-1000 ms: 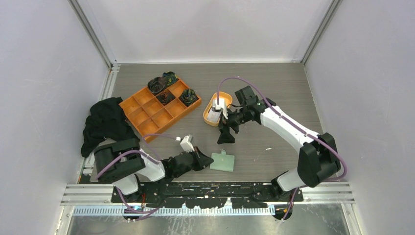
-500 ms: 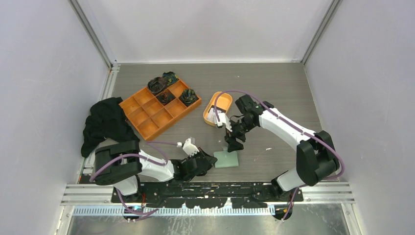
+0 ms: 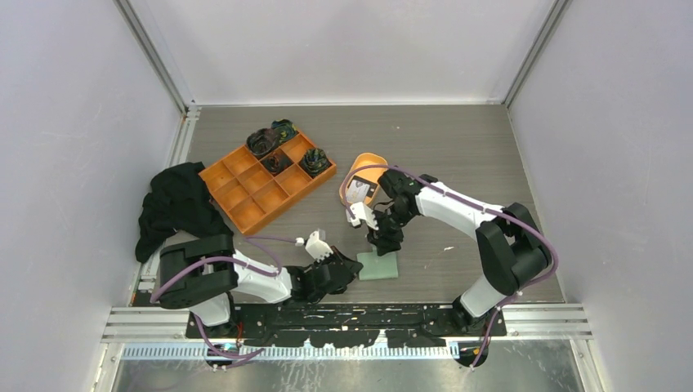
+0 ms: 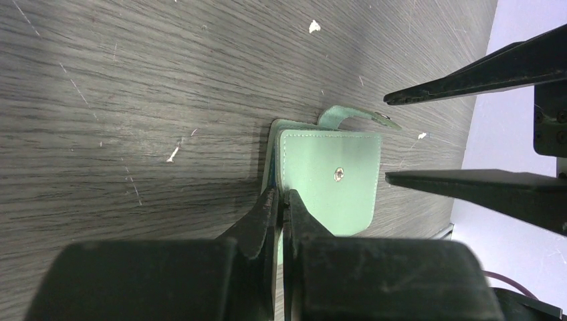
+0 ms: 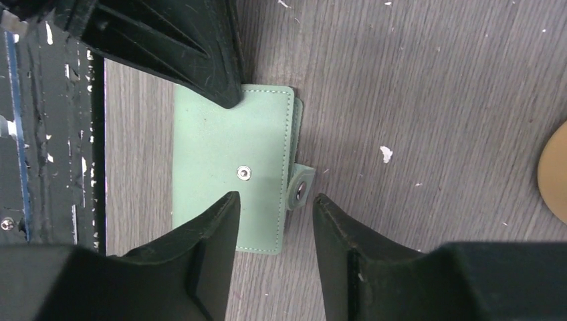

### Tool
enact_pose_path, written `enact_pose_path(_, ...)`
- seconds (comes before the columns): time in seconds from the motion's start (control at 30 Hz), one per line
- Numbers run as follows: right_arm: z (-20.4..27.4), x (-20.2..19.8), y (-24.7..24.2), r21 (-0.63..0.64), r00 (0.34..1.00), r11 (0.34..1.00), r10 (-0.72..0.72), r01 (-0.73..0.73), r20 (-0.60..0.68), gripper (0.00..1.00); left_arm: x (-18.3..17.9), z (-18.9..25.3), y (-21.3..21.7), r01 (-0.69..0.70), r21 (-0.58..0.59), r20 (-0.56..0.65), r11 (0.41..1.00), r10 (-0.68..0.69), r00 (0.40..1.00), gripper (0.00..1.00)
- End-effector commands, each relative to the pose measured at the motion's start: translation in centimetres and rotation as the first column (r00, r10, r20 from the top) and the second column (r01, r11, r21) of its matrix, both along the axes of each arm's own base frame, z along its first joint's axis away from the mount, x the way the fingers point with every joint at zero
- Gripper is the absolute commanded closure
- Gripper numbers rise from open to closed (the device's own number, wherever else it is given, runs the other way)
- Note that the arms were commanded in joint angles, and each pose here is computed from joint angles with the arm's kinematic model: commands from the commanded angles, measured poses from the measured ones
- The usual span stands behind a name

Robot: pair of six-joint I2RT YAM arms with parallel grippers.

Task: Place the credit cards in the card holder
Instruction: Close the card holder at the center of the board.

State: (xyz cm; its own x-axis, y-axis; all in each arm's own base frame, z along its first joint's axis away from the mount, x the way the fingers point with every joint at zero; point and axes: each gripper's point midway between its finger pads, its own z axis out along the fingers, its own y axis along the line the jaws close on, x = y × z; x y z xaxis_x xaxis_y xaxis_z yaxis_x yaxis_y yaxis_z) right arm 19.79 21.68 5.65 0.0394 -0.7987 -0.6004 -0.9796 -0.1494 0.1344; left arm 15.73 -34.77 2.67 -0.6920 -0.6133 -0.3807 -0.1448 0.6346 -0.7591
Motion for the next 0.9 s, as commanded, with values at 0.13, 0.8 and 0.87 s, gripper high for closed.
enact_pose_path(0.13, 0.4, 1.4, 0.9, -0.001, 0.999, 1.000, -0.005, 0.005, 0.050, 0.61, -0.6, -4.2, 3.5, 0.020, 0.225, -0.016, 0.974, -0.017, 1.000, 1.00)
enact_pose_path(0.8, 1.7, 1.3, 1.7, 0.040, 0.999, 0.999, -0.031, 0.029, 0.044, 0.71, -0.8, -4.5, 3.3, 0.027, 0.227, -0.022, 0.974, -0.023, 1.000, 1.00)
enact_pose_path(0.87, 1.7, 1.5, 1.8, 0.043, 0.998, 0.998, -0.041, 0.039, 0.045, 0.72, -0.8, -4.4, 3.3, 0.028, 0.225, -0.022, 0.974, -0.023, 0.999, 1.00)
